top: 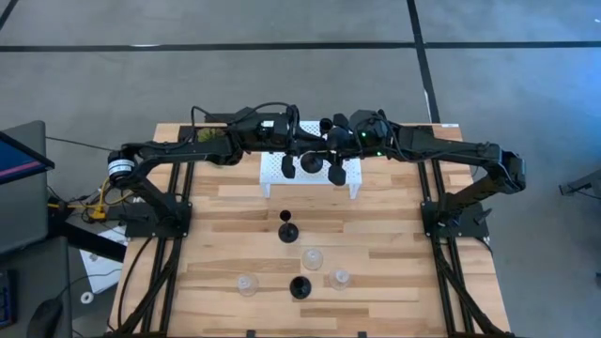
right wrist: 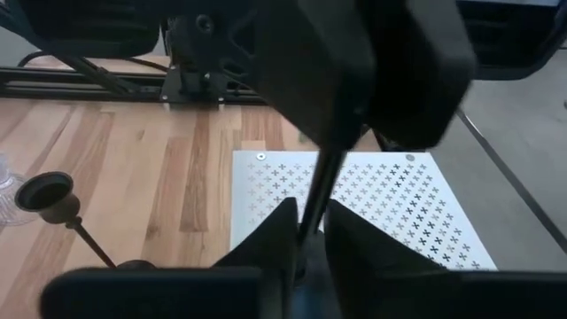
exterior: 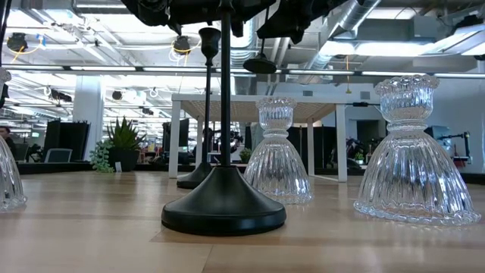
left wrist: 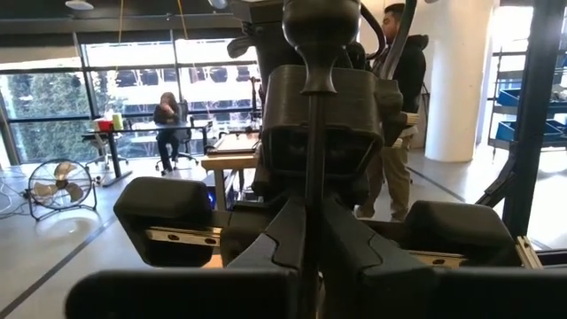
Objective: Pick & Place candle stick holders
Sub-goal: Put the top black candle holder on the shelf
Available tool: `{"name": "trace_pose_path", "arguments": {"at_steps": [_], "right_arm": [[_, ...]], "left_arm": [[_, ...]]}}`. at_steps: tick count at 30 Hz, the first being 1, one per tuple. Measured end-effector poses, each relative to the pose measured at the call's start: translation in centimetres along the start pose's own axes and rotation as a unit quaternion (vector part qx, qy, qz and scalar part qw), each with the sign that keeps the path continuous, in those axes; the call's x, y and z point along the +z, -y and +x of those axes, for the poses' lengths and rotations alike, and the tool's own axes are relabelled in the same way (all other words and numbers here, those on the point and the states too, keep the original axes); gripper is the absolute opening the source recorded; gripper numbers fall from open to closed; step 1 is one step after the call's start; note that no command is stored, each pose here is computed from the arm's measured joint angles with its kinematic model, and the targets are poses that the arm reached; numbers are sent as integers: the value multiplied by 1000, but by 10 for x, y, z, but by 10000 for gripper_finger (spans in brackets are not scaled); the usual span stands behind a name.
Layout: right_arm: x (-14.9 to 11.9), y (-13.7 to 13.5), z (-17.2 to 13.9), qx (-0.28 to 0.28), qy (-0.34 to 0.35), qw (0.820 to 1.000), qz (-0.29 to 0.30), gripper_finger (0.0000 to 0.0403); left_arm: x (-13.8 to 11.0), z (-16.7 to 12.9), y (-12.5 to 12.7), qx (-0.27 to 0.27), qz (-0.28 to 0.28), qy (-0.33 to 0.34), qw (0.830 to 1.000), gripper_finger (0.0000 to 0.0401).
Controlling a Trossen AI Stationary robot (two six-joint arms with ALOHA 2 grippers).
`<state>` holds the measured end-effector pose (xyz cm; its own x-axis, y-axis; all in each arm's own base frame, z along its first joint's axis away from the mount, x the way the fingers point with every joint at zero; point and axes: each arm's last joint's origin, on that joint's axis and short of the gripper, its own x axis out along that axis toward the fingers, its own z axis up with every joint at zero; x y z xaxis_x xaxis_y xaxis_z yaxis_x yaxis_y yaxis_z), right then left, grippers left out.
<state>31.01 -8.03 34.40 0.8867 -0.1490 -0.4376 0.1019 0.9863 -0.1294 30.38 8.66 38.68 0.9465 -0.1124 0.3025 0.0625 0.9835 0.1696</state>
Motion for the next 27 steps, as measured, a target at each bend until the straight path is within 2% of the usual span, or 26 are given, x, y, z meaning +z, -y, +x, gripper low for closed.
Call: {"name": "trace_pose_path", "arguments": {"at_steps": [6, 15, 19, 22, 27], "right_arm": [[2, 0, -12, -3, -1, 1000, 0, 68], [6, -2, -58, -13, -8, 1000, -1, 59], [2, -4, -77, -58, -36, 998, -5, 11], [2, -8, -88, -74, -41, 996, -10, 7], [0, -12, -100, -93, -39, 995, -19, 1]], "left_arm": [[5, -6, -5, 7, 2, 0, 1000, 13], [18, -21, -17, 33, 5, -1, 999, 13], [22, -39, -22, 56, 15, 1, 998, 13], [20, -62, -25, 80, 21, -7, 997, 13], [23, -98, -23, 117, 50, 18, 992, 13]]}}
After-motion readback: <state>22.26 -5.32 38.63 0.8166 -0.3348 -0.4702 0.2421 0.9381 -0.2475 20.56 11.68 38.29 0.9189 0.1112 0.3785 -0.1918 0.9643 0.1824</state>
